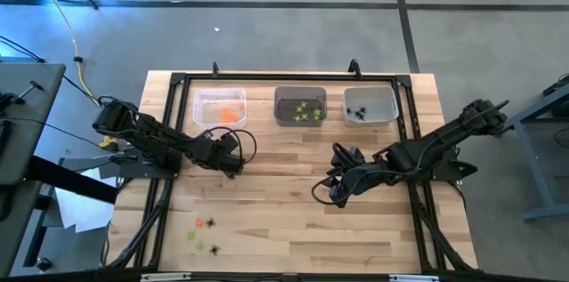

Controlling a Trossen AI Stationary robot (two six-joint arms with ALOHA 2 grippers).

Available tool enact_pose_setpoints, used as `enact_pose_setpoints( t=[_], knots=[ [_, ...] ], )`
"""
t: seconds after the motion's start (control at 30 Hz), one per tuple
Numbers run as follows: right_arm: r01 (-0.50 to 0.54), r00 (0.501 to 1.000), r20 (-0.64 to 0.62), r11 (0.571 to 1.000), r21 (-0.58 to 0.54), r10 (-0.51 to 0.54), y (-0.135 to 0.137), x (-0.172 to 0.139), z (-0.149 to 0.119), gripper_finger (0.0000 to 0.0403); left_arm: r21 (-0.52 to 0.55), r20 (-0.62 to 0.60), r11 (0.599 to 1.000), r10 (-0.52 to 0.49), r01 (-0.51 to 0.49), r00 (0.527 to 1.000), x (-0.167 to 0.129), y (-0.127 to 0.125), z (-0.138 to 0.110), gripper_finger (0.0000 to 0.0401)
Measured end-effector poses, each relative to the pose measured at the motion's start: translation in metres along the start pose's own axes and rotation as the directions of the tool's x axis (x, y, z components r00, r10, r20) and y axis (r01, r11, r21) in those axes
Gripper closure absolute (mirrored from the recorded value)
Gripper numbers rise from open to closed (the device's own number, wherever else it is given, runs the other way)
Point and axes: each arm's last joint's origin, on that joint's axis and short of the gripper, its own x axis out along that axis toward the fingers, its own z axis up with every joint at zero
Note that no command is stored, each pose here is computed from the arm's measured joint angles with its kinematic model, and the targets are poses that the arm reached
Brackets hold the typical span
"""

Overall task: Sort Halloween decoration
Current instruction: Put the orange spider toy into the transparent bin

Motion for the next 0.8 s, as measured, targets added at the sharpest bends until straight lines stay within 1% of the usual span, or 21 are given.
enact_pose_setpoints(
  t=[0.17,0.23,0.37,0.53,0.67,0.8],
  knots=[
    [0.000,1.000,0.000,1.000,0.000,0.000,0.000,0.000,0.000,0.0231,-0.002,0.007,1.000,-0.002,0.002,1.000,-0.001,-0.001,0.001,0.0384],
    [0.000,1.000,0.000,1.000,0.000,0.000,0.000,0.000,0.000,0.0231,-0.002,0.002,1.000,-0.011,0.011,1.000,-0.002,-0.002,0.002,0.0396],
    [0.000,1.000,0.000,1.000,0.000,0.000,0.000,0.000,0.000,0.0231,0.008,0.008,1.000,-0.015,0.015,1.000,-0.012,-0.004,0.007,0.0396],
    [-0.001,1.000,0.001,1.000,0.000,0.001,0.000,0.000,0.000,0.0231,0.010,0.042,1.000,0.007,-0.007,0.999,-0.033,-0.004,0.013,0.0400],
    [0.000,1.000,0.000,1.000,0.000,0.000,0.000,0.000,0.000,0.0231,0.009,0.073,1.000,0.008,-0.009,0.997,-0.047,-0.003,0.012,0.0401],
    [0.000,1.000,0.000,1.000,0.000,0.000,0.000,0.000,0.000,0.0231,-0.005,0.071,1.000,0.027,-0.027,0.997,-0.051,-0.001,0.007,0.0401]
  ],
)
